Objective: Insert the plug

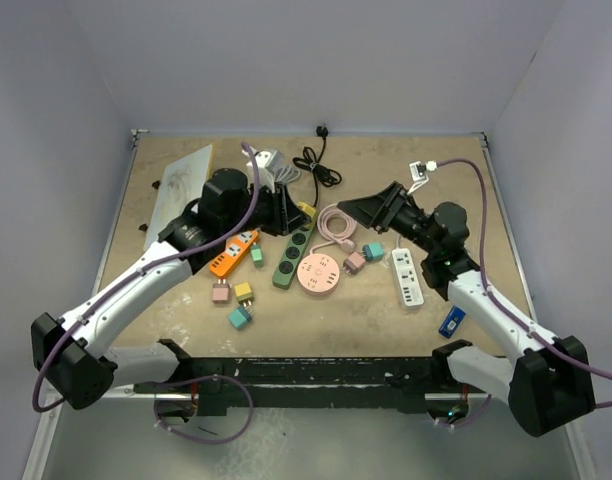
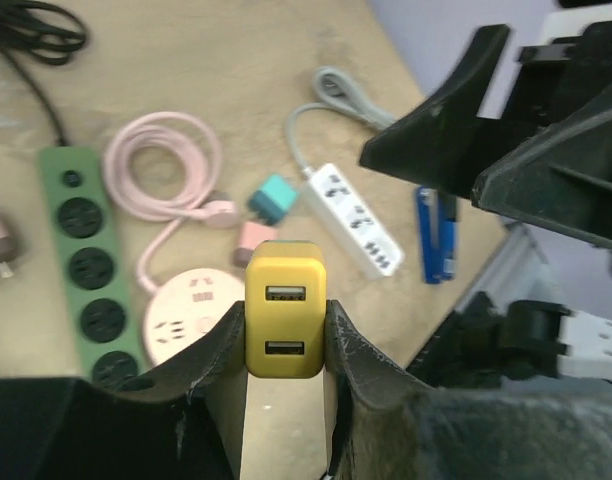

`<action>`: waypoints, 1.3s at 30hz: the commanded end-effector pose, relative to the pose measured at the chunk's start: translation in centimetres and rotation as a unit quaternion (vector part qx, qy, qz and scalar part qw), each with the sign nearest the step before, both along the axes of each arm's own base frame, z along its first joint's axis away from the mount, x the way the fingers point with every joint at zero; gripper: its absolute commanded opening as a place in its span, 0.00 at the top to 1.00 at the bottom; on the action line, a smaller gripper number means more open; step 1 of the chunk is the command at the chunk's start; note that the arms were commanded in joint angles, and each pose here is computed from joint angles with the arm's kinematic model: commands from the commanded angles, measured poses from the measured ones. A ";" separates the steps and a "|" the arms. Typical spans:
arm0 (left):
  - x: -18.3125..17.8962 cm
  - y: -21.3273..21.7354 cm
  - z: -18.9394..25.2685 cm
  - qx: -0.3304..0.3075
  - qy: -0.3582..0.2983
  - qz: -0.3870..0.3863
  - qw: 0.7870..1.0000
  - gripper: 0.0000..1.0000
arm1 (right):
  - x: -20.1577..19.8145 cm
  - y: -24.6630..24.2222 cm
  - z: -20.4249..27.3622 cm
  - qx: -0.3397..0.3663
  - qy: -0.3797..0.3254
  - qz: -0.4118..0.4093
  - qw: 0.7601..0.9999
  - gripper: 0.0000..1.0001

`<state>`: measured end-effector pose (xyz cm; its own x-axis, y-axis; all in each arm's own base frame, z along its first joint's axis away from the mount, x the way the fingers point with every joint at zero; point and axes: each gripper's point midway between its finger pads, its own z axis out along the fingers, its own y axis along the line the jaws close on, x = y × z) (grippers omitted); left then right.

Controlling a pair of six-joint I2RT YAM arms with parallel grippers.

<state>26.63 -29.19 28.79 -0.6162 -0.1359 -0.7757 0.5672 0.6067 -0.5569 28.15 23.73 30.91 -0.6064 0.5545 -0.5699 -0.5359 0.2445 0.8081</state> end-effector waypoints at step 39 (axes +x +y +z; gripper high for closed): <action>14.5 0.6 -18.7 0.342 0.040 0.111 0.932 1.00 | 3.7 -5.7 -14.3 -0.189 0.199 -0.177 0.945 0.31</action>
<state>39.66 -28.26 8.58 -0.7285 0.2379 -0.6424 0.3530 0.9341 -0.0543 31.38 17.89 15.18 -0.6479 0.5652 -0.5107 0.0035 0.6726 0.7400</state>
